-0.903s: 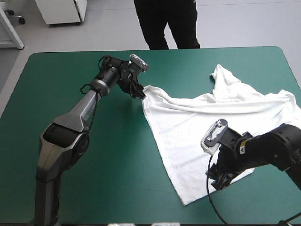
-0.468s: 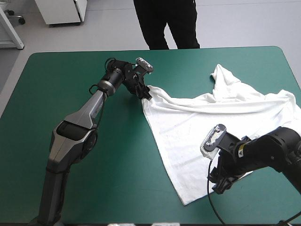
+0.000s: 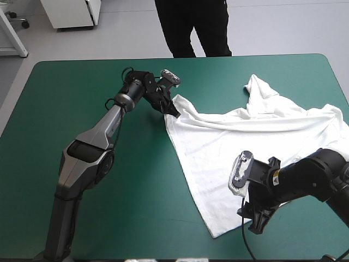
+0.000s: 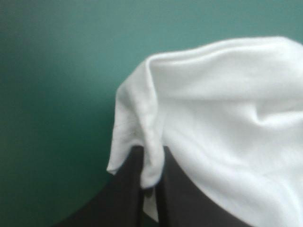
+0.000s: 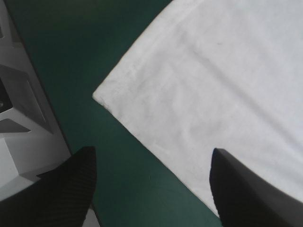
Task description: Fold the cloth
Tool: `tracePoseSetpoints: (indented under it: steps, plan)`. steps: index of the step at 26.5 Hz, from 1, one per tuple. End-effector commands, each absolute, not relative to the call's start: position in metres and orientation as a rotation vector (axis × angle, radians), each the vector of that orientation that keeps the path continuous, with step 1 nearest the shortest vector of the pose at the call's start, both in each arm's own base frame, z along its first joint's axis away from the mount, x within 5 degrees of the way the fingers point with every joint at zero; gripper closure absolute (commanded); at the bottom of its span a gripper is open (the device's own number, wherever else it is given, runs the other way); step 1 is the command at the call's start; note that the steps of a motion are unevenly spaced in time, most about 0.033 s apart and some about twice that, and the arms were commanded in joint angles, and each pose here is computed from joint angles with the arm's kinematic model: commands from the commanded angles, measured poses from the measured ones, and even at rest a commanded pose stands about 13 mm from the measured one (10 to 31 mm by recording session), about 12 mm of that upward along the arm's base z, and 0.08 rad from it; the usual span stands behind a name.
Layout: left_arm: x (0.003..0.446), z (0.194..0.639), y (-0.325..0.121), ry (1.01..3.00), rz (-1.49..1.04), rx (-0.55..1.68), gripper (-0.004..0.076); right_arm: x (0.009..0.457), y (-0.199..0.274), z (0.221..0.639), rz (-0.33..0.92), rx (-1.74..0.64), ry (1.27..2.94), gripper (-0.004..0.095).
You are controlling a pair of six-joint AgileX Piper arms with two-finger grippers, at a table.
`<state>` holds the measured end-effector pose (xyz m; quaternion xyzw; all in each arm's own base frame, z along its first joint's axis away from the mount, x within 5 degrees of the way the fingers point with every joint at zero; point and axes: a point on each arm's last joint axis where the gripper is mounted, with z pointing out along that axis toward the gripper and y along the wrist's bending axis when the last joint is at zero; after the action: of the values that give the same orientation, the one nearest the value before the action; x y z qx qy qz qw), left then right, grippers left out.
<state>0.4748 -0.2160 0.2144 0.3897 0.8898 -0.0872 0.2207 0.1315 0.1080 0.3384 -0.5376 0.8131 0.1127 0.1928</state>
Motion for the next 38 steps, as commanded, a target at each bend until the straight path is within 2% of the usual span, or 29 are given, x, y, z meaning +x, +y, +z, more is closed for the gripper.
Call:
tracePoseSetpoints:
  steps: [1, 14, 21, 25, 28, 29, 32, 33, 34, 38]
  plan:
    - [0.473, 0.239, -0.215, 2.400, -0.233, 1.062, 0.0733, 0.128, 0.119, 0.343, 0.336, -1.593, 2.185, 0.0277]
    - [0.468, 0.241, -0.216, 2.427, -0.271, 1.066, 0.0733, 0.101, 0.190, 0.266, 0.197, -2.085, 1.963, 0.0277]
    - [0.468, 0.244, -0.216, 2.422, -0.276, 1.063, 0.0733, 0.111, 0.196, 0.235, 0.095, -2.084, 1.981, 0.0278]
    - [0.468, 0.244, -0.217, 2.422, -0.284, 1.061, 0.0733, 0.120, 0.203, 0.212, 0.094, -2.078, 2.032, 0.0297]
    - [0.468, 0.244, -0.217, 2.420, -0.284, 1.060, 0.0733, 0.123, 0.208, 0.199, 0.080, -2.109, 2.063, 0.0403]
    - [0.468, 0.244, -0.217, 2.420, -0.284, 1.060, 0.0733, 0.124, 0.211, 0.193, 0.088, -2.108, 2.087, 0.0518]
    - [0.468, 0.244, -0.217, 2.420, -0.286, 1.059, 0.0733, 0.125, 0.214, 0.187, 0.106, -2.100, 2.106, 0.0716]
    - [0.468, 0.244, -0.217, 2.420, -0.286, 1.059, 0.0733, 0.125, 0.216, 0.185, 0.122, -2.081, 2.115, 0.0858]
    - [0.468, 0.244, -0.217, 2.420, -0.290, 1.058, 0.0733, 0.125, 0.216, 0.185, 0.124, -2.067, 2.122, 0.0923]
    - [0.465, 0.250, -0.216, 2.425, -0.296, 1.048, 0.0733, 0.129, 0.222, 0.183, 0.151, -1.938, 2.183, 0.0925]
